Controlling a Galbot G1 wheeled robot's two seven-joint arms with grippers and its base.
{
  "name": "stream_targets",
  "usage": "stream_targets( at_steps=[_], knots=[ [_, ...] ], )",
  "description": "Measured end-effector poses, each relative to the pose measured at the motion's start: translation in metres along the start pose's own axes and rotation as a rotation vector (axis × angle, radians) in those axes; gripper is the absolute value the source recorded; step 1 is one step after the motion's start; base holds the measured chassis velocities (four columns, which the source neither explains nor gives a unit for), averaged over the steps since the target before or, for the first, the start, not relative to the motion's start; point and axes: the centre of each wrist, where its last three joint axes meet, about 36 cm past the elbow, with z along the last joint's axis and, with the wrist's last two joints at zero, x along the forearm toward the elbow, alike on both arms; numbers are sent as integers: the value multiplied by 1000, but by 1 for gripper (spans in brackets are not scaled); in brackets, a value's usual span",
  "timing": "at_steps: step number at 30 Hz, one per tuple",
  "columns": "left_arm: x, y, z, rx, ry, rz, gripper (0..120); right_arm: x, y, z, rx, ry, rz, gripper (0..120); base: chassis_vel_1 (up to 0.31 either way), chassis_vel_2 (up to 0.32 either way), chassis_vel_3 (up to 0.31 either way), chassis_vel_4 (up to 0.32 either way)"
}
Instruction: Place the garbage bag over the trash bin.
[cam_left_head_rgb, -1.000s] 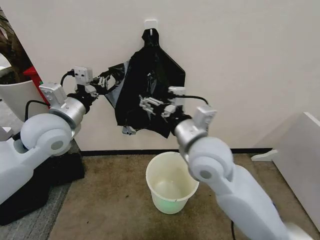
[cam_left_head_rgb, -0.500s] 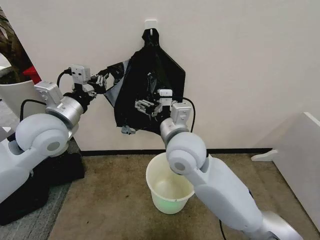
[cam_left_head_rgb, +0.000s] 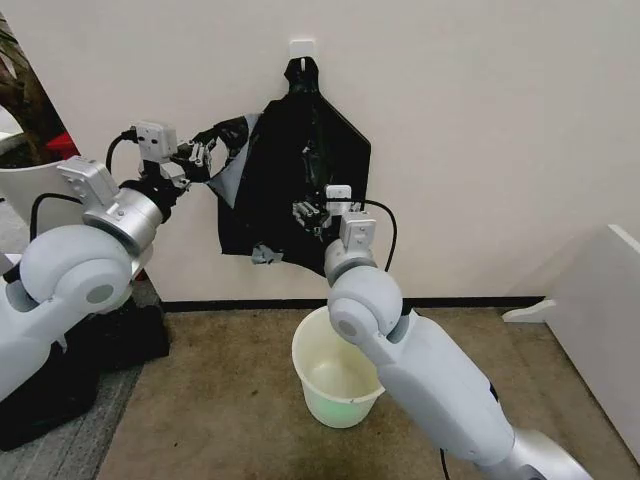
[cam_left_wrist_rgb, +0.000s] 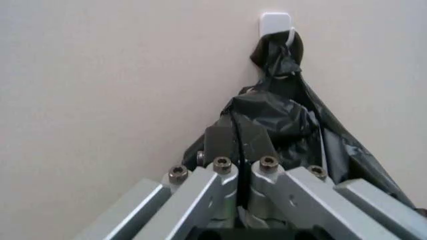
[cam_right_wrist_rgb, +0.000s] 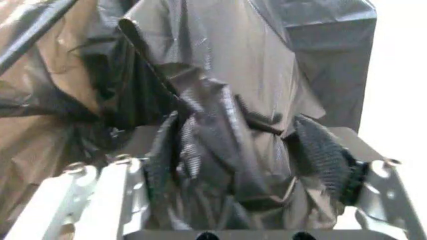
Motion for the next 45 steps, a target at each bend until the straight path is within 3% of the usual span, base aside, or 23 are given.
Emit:
stream_targets(
  at_steps=[9,14,17,24,27,30,34,38,45],
  knots=[
    [-1,3,1,6,-2,-22,0,2,-18,-5,-54,-4,7,29,0,0,0,0],
    [2,0,6,14,15,-24,0,2,-27,-9,-76,-18,3,5,0,0,0,0],
    [4,0,9,17,25,-26,0,1,-30,-11,-83,-25,2,0,0,0,0,0],
    [16,-7,22,37,84,-16,0,9,-42,-20,-126,-47,-19,0,0,0,0,0],
    [39,-23,42,81,177,4,0,26,-56,-12,-136,-23,-23,0,0,0,0,0],
    [56,-32,50,97,203,6,0,41,-65,4,-143,18,-20,0,0,0,0,0],
    [84,-59,68,148,260,33,0,85,-77,32,-175,96,-13,0,0,0,0,0],
    [86,-65,69,163,265,43,0,117,-79,35,-195,98,-30,0,0,0,0,0],
    [79,-58,58,104,239,61,0,131,-80,26,-217,51,-55,0,0,0,0,0]
  ],
)
